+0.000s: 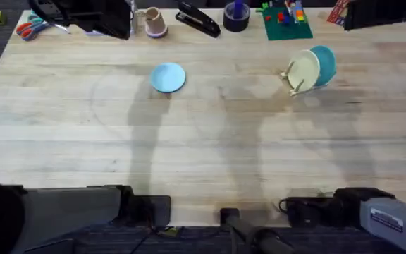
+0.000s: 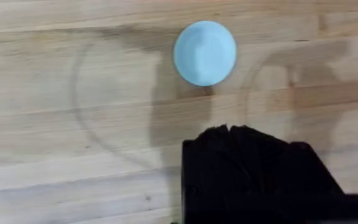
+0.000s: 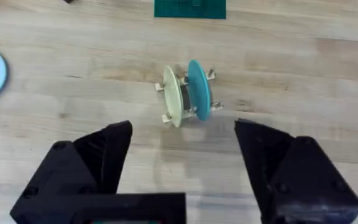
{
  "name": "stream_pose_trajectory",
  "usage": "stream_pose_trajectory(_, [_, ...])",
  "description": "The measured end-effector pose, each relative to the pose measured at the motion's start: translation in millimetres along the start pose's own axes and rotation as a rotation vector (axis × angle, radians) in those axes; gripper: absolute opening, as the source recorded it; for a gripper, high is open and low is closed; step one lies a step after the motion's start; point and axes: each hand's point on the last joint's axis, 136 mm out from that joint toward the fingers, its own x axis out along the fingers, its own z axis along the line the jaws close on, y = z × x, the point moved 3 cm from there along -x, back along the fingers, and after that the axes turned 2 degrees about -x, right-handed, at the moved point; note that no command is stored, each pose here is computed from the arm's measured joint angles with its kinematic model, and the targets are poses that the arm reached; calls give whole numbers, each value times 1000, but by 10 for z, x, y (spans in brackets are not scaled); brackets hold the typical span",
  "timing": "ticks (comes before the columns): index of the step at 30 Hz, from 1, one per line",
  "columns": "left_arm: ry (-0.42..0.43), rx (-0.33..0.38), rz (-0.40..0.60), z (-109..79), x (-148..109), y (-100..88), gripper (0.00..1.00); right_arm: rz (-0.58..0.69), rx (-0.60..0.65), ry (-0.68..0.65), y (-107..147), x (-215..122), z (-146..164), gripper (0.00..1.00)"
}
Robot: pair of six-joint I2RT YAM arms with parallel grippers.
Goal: Pick up the plates from the table one by one and place each into a slot on the dish rack.
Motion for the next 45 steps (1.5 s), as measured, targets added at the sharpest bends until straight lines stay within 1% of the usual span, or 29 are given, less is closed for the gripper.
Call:
stream_pose_trajectory(3, [86,-13,-10,12,-30,-11,43,0,0,0,0,0,0,993])
stream_pose_trajectory(6, [157,-32,-25,84,-51,-36,43,0,0,0,-1,-1,0,993])
stream_pose_trajectory(9, [245,-50,-24,161,3,-45,43,0,0,0,0,-1,0,995])
stream_pose_trajectory(14, [381,-81,24,249,259,-5,43,-2,0,0,-4,-4,-1,995])
stream_pose_trajectory(17, [438,-88,50,269,448,11,43,-2,0,0,-4,-4,0,995])
stream_pose_trajectory(24, [526,-99,72,288,822,4,43,-2,0,0,-4,-4,0,995])
stream_pose_trajectory(28, [554,-114,94,322,1039,17,43,-2,0,0,-4,-4,0,995])
stream_pose_trajectory(32, [570,-134,127,366,1243,38,43,-1,0,0,-4,-4,-1,995])
stream_pose_trajectory(37, [575,-144,144,429,1459,25,43,-2,0,0,-4,-5,0,995])
stream_pose_trajectory(45, [583,-154,163,475,1640,32,43,-2,0,0,-4,-5,0,995])
